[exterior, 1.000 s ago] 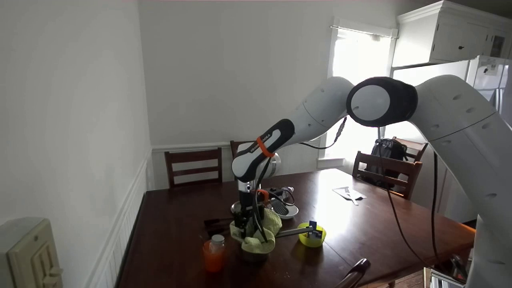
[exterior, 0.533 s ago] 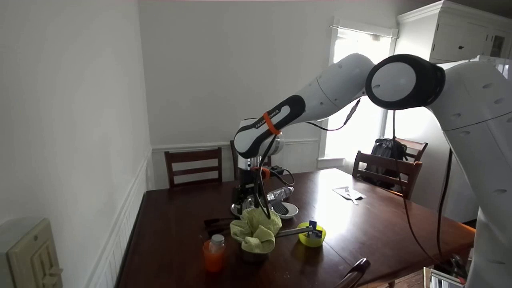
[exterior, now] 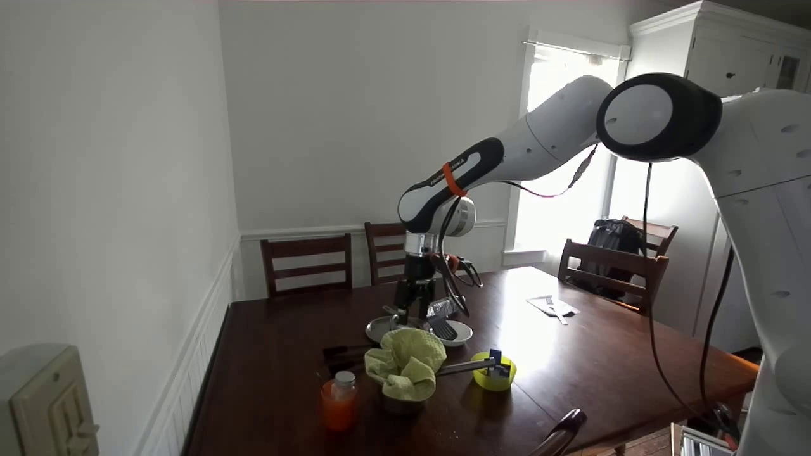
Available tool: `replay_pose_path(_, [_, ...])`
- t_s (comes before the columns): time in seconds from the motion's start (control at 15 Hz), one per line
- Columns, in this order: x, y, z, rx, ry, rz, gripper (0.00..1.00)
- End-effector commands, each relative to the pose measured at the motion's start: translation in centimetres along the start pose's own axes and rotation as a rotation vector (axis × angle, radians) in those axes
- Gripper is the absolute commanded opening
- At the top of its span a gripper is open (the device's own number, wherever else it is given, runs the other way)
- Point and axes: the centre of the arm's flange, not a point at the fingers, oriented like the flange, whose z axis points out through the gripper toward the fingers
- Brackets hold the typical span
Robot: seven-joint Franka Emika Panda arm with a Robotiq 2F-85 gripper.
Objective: Put the towel inside the silver pot
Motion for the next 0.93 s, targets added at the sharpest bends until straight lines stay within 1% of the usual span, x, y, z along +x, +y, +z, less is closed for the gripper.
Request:
replay_pose_path(0.0, [-2.4, 4.7, 0.6, 0.152, 0.029, -0.126, 1.0])
replay_pose_path(0.27, [-3.0, 7.6, 1.3, 0.315, 0.084, -0.24, 1.0])
replay_pose_path(0.47, [-3.1, 8.3, 3.0, 0.452, 0.081, -0.315, 1.0])
replay_pose_path(0.53, [-3.2, 8.6, 3.4, 0.491, 0.083, -0.322, 1.0])
replay_pose_path(0.67, [-3.7, 9.2, 3.4, 0.53, 0.095, -0.321, 1.0])
replay_pose_path(0.87, [-4.2, 10.4, 2.7, 0.539, 0.121, -0.283, 1.0])
